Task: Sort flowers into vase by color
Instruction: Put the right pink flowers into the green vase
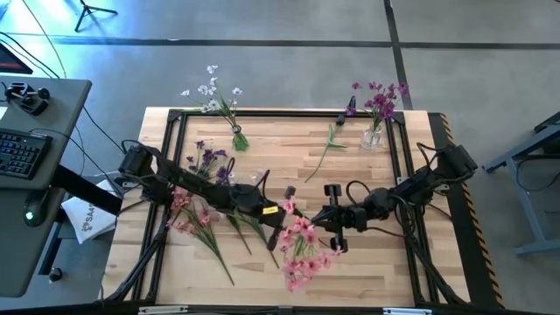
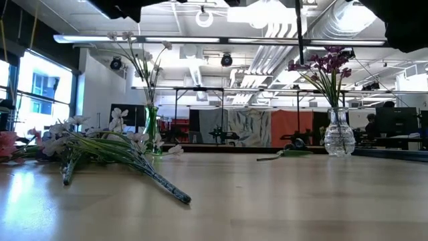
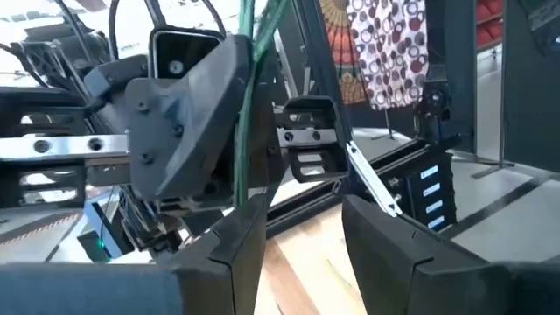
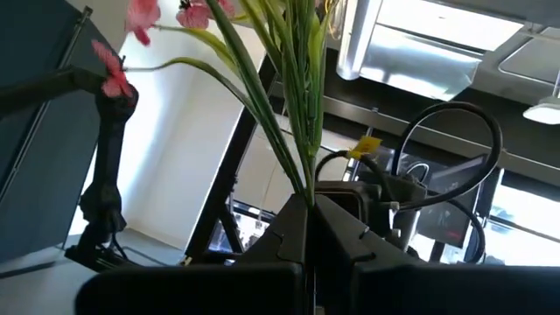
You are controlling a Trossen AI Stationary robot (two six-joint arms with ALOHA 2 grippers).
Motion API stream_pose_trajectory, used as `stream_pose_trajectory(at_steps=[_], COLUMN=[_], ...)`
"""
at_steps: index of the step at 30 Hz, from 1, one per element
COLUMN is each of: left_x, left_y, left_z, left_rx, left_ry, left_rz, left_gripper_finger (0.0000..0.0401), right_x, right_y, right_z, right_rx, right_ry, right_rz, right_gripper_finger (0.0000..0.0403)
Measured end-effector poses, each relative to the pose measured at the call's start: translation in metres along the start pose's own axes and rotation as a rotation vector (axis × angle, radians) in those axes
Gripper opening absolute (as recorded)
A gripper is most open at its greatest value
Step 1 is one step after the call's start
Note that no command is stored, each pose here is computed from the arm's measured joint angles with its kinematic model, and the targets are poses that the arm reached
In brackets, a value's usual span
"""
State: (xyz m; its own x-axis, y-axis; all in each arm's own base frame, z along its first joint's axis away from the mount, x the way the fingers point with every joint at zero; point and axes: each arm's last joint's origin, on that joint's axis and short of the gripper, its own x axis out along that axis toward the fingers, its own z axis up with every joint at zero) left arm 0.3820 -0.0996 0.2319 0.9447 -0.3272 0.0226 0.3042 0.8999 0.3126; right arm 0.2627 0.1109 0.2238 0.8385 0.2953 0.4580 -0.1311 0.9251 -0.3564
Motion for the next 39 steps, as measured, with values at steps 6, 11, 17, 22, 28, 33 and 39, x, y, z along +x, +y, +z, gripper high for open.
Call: stream_pose_trajectory(at_steps=[6, 11, 17, 22, 28, 33, 39], left_x=[0.009, 0.013, 0.016, 0.016, 0.016, 0.016, 0.016], left_y=[-0.001, -0.001, -0.008, -0.014, -0.019, -0.021, -0.023], left_z=[-0.006, -0.002, 0.006, 0.009, 0.011, 0.011, 0.006], left_rx=[0.0, 0.008, 0.033, 0.063, 0.063, 0.063, 0.054], left_ry=[0.004, -0.008, -0.037, -0.047, -0.057, -0.054, -0.007], left_rz=[-0.001, -0.002, -0.015, -0.03, -0.041, -0.047, -0.055], left_gripper_finger=[0.0141, 0.0137, 0.0094, 0.0028, 0.0003, 0.0, 0.0], right_x=[0.0, 0.0, 0.0, 0.0, 0.0, 0.0, -0.001], right_y=[0.0, 0.0, 0.001, 0.001, 0.002, 0.003, 0.006], right_z=[0.0, 0.0, -0.001, -0.002, -0.004, -0.005, -0.006], right_rx=[0.001, 0.0, 0.0, 0.0, 0.014, 0.022, 0.025], right_ry=[0.003, 0.004, 0.012, 0.02, 0.042, 0.056, 0.076], right_rz=[0.001, 0.002, 0.005, 0.009, 0.018, 0.025, 0.044], right_gripper_finger=[0.0, 0.0, 0.0, 0.0, 0.0, 0.0, 0.0007])
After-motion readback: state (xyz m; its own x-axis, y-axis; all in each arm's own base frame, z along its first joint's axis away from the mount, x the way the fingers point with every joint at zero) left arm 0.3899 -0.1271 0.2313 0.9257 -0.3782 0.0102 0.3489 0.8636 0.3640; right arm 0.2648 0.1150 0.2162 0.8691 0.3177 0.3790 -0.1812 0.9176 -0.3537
